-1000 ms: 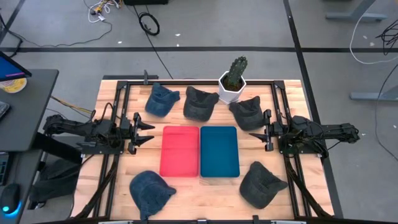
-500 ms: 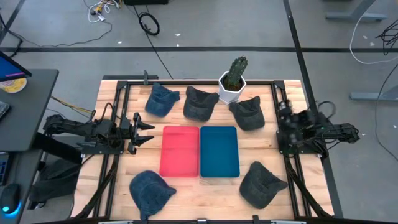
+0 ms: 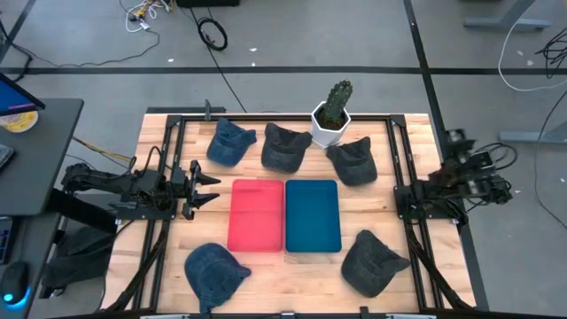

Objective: Pick & Place hat
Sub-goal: Put the bottom black cap into the blue bin

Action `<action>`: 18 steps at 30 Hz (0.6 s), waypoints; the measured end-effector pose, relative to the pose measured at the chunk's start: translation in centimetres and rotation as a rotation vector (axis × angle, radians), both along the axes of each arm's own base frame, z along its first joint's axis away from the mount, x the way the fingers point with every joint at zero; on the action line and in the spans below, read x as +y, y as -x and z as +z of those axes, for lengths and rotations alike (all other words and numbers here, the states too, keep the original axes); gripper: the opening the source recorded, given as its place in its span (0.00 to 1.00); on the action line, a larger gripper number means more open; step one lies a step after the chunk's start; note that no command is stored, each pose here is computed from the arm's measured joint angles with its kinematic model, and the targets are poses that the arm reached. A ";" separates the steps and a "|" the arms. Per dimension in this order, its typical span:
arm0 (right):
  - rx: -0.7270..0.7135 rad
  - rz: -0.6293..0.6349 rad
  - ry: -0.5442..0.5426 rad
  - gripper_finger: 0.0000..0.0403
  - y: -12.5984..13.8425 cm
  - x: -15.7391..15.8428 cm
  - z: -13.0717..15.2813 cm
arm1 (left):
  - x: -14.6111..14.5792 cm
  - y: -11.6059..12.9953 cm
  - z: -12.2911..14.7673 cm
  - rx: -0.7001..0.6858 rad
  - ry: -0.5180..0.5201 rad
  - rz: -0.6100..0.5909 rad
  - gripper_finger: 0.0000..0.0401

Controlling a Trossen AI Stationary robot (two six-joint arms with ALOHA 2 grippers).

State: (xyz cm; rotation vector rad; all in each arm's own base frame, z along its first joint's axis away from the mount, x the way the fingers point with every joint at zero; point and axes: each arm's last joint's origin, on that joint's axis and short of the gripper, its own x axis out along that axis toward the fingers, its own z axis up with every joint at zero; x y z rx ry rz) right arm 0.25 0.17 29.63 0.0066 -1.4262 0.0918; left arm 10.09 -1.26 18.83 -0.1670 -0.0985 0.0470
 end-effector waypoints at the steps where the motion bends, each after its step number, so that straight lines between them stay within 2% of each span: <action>1: -0.016 -0.007 0.012 0.42 0.6 0.0 1.0 | 0.0 0.0 0.0 0.000 0.000 0.000 0.55; 5: 0.004 0.003 0.075 0.42 3.0 0.1 5.4 | 0.0 0.0 0.0 0.000 0.000 0.000 0.55; 9: 0.178 0.076 0.068 0.42 4.8 0.1 10.0 | 0.0 0.0 0.0 0.000 0.000 0.000 0.55; 11: 0.234 0.091 0.074 0.42 5.3 0.1 12.2 | 0.0 0.0 0.0 0.000 0.000 0.000 0.55; 14: 0.251 0.109 0.142 0.42 5.9 0.2 15.3 | 0.0 0.0 0.0 0.000 0.000 0.000 0.55; 18: 0.279 0.122 0.179 0.42 5.6 0.4 19.3 | 0.0 0.0 0.0 0.000 0.000 0.000 0.55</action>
